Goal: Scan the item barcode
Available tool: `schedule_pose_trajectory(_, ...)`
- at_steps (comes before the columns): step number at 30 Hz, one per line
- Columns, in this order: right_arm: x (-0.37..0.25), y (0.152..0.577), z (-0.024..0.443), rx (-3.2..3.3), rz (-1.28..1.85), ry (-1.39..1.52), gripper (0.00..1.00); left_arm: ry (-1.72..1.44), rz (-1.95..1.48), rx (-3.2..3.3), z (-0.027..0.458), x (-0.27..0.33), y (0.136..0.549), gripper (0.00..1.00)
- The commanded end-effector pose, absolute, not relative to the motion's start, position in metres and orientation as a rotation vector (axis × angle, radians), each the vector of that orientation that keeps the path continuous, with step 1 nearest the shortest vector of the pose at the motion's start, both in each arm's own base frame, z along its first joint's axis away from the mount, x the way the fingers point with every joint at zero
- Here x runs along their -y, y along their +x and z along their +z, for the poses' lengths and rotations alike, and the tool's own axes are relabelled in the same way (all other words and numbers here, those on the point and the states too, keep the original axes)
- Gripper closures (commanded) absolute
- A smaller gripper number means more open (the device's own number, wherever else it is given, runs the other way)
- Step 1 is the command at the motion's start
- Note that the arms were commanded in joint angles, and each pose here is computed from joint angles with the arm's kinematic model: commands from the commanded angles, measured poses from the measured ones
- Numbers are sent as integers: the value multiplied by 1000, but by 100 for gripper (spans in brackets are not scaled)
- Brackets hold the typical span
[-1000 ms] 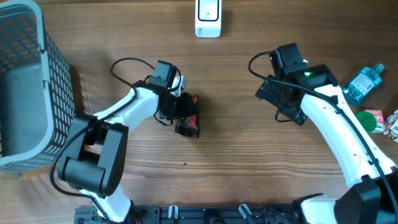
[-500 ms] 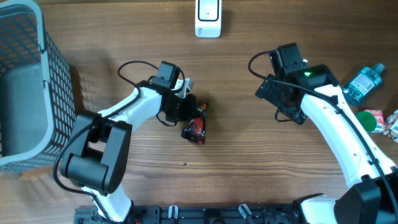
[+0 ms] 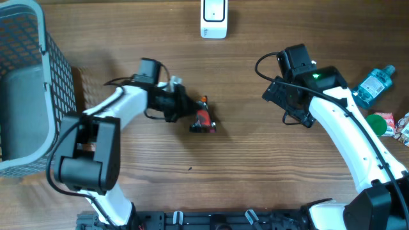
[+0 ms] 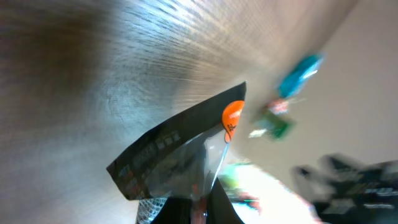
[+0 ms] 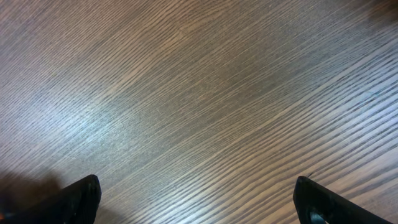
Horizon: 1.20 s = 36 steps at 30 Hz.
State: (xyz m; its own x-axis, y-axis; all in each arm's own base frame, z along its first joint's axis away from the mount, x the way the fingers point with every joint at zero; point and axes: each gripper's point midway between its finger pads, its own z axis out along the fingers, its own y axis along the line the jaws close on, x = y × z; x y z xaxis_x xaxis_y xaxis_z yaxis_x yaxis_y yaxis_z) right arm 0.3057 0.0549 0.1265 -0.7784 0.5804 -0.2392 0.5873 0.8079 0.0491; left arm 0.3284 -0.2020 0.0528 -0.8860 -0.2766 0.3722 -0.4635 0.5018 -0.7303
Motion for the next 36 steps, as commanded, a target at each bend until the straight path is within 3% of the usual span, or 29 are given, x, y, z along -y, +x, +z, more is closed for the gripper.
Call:
schedule_pose_trajectory(1, -56, 307, 124, -2763, -39, 895, 0, 1065, 1356, 2009, 80, 187, 334, 96)
schedule_pose_trajectory(10, -59, 306, 123, -2772, -15, 896, 0, 1401, 1049, 1342, 104, 181, 320, 96)
schedule_pose_trajectory(18, -59, 307, 123, -2764, -8, 919, 0, 1351, 917, 1000, 139, 185, 311, 96)
schedule_pose_trajectory(36, -61, 314, 125, -2738, 17, 915, 0, 1383, 796, 853, 145, 185, 311, 96)
